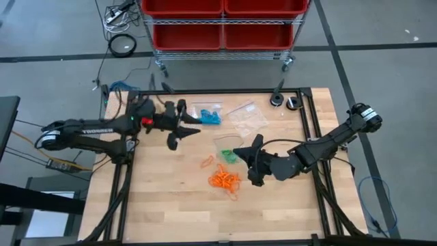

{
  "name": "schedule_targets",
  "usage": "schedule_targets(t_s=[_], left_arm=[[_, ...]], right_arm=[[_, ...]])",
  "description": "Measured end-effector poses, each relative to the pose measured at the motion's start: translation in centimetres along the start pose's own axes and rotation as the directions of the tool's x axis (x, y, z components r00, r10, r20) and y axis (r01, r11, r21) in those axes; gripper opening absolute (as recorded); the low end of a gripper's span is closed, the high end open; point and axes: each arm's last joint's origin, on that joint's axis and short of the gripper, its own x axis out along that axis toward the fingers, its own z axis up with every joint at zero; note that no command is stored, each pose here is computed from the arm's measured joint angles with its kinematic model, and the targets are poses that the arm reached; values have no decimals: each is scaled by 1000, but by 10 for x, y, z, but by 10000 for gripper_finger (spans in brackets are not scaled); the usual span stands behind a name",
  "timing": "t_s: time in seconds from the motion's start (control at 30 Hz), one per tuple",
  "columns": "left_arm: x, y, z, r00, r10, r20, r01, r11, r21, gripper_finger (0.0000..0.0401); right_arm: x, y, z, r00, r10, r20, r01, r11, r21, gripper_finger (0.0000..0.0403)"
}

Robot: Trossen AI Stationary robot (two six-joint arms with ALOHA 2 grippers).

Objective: Sort rubber bands
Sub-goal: Close the bottom transparent zip bag

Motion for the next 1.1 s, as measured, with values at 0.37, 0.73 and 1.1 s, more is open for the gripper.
schedule_targets(t_s=[0.37,0.73,1.1], left_arm=[[-2,1,-40,979,-40,199,67,990,-127,205],[18,-2,-39,973,-150,177,177,973,-148,238],[46,-6,-37,963,-213,168,238,960,-147,239]], right_arm=[[-1,-21,10,996,-64,59,59,996,71,0],[2,-28,10,995,-82,55,78,995,67,0],[2,-29,10,994,-84,66,79,994,73,0]])
